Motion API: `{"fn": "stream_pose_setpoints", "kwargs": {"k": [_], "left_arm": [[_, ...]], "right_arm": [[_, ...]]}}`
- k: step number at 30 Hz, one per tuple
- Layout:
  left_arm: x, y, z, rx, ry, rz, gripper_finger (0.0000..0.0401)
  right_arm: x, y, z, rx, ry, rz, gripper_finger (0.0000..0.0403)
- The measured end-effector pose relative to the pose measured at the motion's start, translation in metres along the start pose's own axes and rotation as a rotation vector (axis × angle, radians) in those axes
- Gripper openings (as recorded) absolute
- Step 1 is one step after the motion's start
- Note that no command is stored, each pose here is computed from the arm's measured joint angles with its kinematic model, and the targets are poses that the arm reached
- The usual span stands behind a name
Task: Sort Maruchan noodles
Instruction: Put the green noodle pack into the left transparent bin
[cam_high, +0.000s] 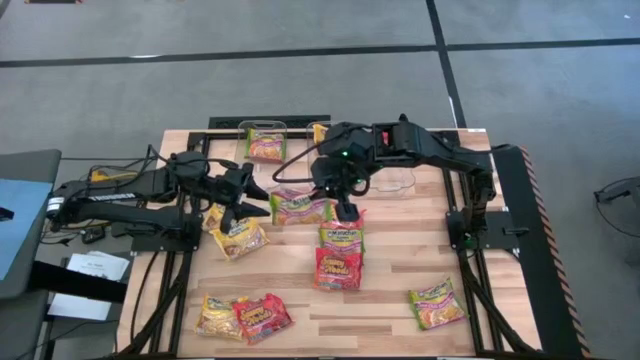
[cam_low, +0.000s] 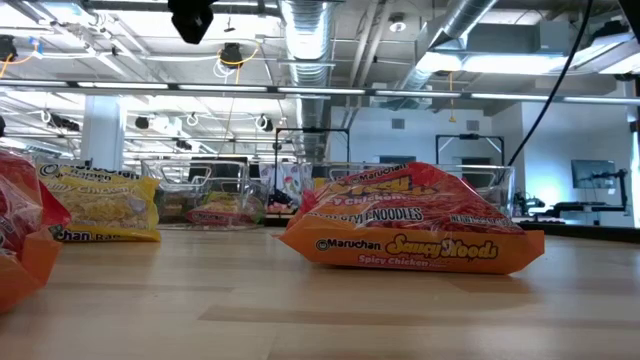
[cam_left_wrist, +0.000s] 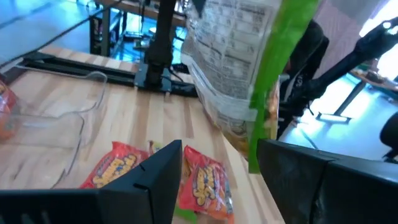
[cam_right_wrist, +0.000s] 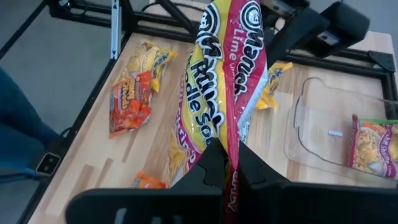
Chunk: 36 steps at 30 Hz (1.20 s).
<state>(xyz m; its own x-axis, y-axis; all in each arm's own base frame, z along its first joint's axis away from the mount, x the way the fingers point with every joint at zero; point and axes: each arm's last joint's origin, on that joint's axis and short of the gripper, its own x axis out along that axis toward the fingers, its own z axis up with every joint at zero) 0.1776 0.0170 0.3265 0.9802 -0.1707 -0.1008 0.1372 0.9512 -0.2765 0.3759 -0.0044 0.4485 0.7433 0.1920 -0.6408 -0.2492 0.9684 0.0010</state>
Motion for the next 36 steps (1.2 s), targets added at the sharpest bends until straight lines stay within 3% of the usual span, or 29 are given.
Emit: {"fn": "stream_pose_setpoints", "kwargs": {"k": [16,31,36], "left_arm": [[0.002,-0.001,0.009,-0.056,-0.093,-0.013,0.0194],[0.012,0.004,0.003,-0.107,-0.049,0.022,0.0194],[0.013,0.005,0.002,-0.103,-0.039,0.026,0.0159]], "right_arm": [[0.013,-0.006,0.0,0.047,0.003,-0.034,0.0014],[0.044,-0.012,-0.003,0.124,0.037,-0.032,0.0014],[0.045,-0.012,-0.003,0.125,0.042,-0.031,0.0018]]}}
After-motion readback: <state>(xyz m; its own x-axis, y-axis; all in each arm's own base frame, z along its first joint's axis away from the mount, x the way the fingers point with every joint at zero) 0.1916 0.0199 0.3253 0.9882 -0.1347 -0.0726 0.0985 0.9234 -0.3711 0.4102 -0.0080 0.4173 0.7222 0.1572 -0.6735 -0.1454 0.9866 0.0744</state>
